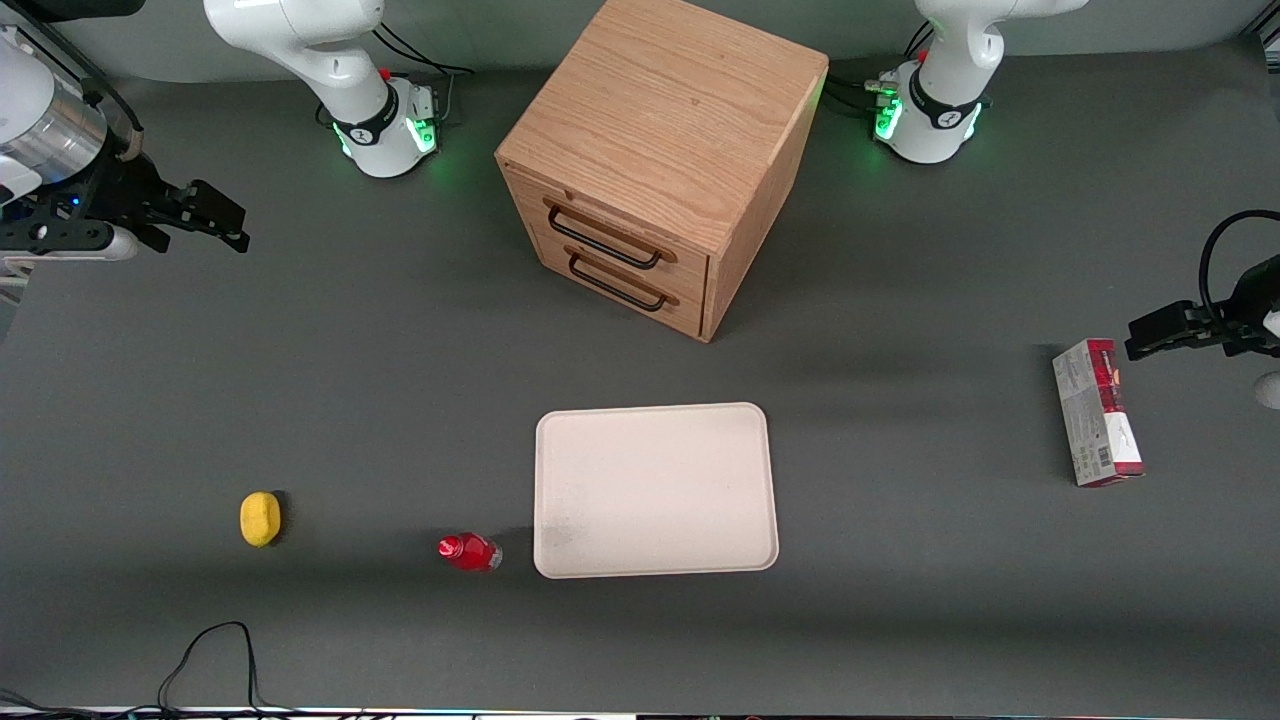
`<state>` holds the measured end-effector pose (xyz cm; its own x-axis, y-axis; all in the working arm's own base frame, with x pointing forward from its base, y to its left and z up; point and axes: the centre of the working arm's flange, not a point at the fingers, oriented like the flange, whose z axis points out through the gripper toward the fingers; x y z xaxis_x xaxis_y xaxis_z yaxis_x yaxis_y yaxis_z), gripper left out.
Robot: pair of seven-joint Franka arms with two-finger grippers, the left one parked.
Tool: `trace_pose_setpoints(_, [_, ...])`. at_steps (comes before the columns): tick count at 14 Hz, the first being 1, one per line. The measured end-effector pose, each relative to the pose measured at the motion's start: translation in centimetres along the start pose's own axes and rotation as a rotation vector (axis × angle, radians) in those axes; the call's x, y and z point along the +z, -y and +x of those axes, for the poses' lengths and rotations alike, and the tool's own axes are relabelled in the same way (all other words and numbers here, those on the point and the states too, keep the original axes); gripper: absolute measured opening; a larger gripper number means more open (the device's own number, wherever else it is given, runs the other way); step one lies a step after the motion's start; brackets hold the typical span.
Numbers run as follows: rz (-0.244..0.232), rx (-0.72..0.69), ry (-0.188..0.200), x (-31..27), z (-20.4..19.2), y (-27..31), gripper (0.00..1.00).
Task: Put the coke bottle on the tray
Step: 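Move the open right gripper down over the red Coca-Cola bottle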
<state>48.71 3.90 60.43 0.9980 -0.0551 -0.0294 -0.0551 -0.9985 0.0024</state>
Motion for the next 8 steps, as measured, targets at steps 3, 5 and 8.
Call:
trace_pose_setpoints(3, [0.002, -0.002, -0.001, 0.0, 0.9, 0.1, 1.00])
trace_pose_setpoints(5, [0.003, -0.030, -0.032, -1.3, 2.9, 1.9, 1.00])
trace_pose_setpoints(8, [0.010, -0.112, -0.035, -2.6, 7.9, 8.3, 1.00])
